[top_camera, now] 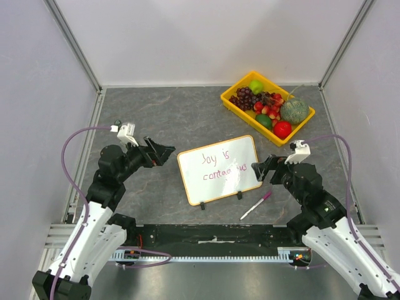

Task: Write a sentence on the whiteboard
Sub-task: Reset both arms

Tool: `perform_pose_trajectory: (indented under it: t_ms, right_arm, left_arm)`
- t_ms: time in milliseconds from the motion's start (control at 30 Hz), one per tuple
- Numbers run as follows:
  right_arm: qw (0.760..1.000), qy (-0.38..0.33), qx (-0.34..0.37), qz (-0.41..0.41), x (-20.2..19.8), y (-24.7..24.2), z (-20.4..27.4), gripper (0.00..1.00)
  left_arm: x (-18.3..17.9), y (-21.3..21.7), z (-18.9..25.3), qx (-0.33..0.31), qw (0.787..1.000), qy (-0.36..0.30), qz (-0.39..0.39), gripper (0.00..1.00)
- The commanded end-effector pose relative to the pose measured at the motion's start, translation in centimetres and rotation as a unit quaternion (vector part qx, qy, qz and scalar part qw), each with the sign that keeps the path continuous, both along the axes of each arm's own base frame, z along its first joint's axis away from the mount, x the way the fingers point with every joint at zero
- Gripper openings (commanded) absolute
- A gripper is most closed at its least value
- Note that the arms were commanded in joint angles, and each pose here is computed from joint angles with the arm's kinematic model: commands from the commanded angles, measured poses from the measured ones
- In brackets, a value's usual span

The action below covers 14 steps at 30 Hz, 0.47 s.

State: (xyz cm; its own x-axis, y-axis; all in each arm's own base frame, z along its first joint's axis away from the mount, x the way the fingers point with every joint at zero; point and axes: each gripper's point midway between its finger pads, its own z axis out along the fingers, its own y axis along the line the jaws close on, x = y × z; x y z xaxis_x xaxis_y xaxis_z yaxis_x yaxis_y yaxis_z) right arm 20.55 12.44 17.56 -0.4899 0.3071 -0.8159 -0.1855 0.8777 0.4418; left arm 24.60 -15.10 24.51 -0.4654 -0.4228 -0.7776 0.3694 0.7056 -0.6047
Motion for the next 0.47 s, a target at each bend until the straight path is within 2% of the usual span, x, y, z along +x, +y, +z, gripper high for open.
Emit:
perform_pose_trajectory:
  t_ms: [0, 167, 267, 367, 433]
  right_arm:
    - [0.983, -0.146, -0.075, -0.08, 3.3, -3.7, 7.1, 0.98]
    - [0.96, -0.207, -0.138, -0.129, 4.6, -6.1, 9.3, 0.98]
    - [0.949, -0.231, -0.169, -0.13, 5.2, -6.4, 8.0, 0.98]
    - [0.942, -0.229, -0.177, -0.171, 5.5, -7.7, 6.4, 0.98]
    - [0.934, -0.227, -0.197, -0.193, 5.9, -8.5, 4.7, 0.98]
  left_arm:
    - [0.8, 1.9, -2.7, 0.049, 0.998, 0.014, 0.047, 1.0]
    - [1.7, 5.0, -5.1, 0.088, 0.986, 0.037, 0.134, 1.0]
    - [1.8, 5.9, -5.5, 0.102, 0.983, 0.029, 0.153, 0.99]
    - [1.8, 6.5, -5.9, 0.109, 0.98, 0.008, 0.167, 0.92]
    - [1.8, 7.7, -6.5, 0.125, 0.974, -0.004, 0.19, 0.93]
